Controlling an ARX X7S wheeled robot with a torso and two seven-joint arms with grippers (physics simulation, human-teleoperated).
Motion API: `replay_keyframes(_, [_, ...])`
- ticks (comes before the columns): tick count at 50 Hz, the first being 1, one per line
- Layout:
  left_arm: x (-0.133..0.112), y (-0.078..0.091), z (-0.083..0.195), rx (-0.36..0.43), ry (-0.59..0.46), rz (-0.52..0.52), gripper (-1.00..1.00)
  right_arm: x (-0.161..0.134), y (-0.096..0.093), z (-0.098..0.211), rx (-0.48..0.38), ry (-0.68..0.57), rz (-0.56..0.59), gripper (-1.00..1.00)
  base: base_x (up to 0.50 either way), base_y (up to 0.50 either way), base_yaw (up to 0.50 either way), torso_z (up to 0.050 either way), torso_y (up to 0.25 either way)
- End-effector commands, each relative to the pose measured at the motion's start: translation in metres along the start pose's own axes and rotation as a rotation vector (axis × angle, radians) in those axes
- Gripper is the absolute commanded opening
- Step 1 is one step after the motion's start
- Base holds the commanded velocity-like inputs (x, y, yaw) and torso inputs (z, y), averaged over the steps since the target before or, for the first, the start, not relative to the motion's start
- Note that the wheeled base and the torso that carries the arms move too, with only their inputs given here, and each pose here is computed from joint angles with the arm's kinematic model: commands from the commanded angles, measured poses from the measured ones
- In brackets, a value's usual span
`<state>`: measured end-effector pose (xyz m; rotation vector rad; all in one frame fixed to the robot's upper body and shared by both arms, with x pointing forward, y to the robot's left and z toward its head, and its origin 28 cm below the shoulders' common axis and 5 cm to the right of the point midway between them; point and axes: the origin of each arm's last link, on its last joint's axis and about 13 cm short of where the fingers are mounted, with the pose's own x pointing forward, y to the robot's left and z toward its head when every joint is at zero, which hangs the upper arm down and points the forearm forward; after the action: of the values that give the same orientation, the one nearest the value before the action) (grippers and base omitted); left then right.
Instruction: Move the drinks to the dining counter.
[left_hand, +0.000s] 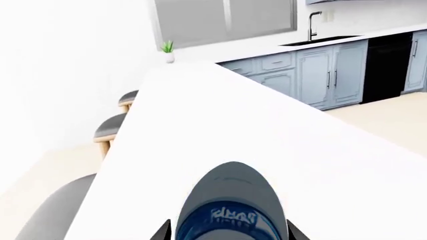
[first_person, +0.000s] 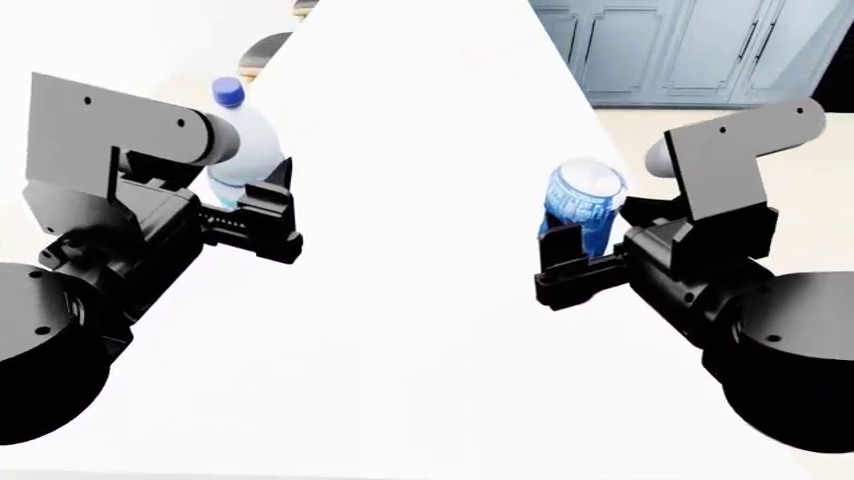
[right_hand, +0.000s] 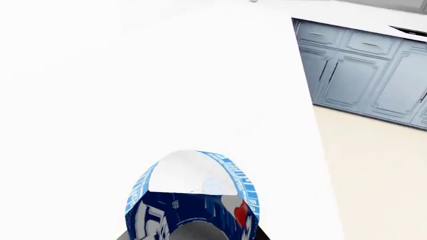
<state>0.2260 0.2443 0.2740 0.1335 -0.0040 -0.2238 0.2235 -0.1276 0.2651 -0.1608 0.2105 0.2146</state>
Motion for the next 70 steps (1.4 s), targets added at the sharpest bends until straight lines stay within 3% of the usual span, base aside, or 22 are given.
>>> replay_keyframes(1, [0.000,0.001,0.002,-0.003,-0.003,0.012,-1.00,0.005,0.000,-0.005,0.006,0.027,0.017,-1.00,0.00,0.00,0.00,0.000,0.000])
replay_keyframes(48, [-0.002,-0.001,0.003,0.002,-0.010,0.009,-1.00,0.001,0.001,-0.018,-0.013,0.064,0.058,-1.00,0.00,0.00,0.00,0.000,0.001])
replay_keyframes(49, [-0.002,-0.001,0.003,0.003,-0.010,0.010,-1.00,0.001,0.001,-0.017,-0.013,0.064,0.057,1.00,0.00,0.00,0.00,0.000,0.000])
replay_keyframes(70, [-0.002,-0.001,0.001,0.001,-0.007,0.012,-1.00,-0.003,0.001,-0.017,-0.019,0.047,0.044,1.00,0.00,0.00,0.00,0.000,0.000])
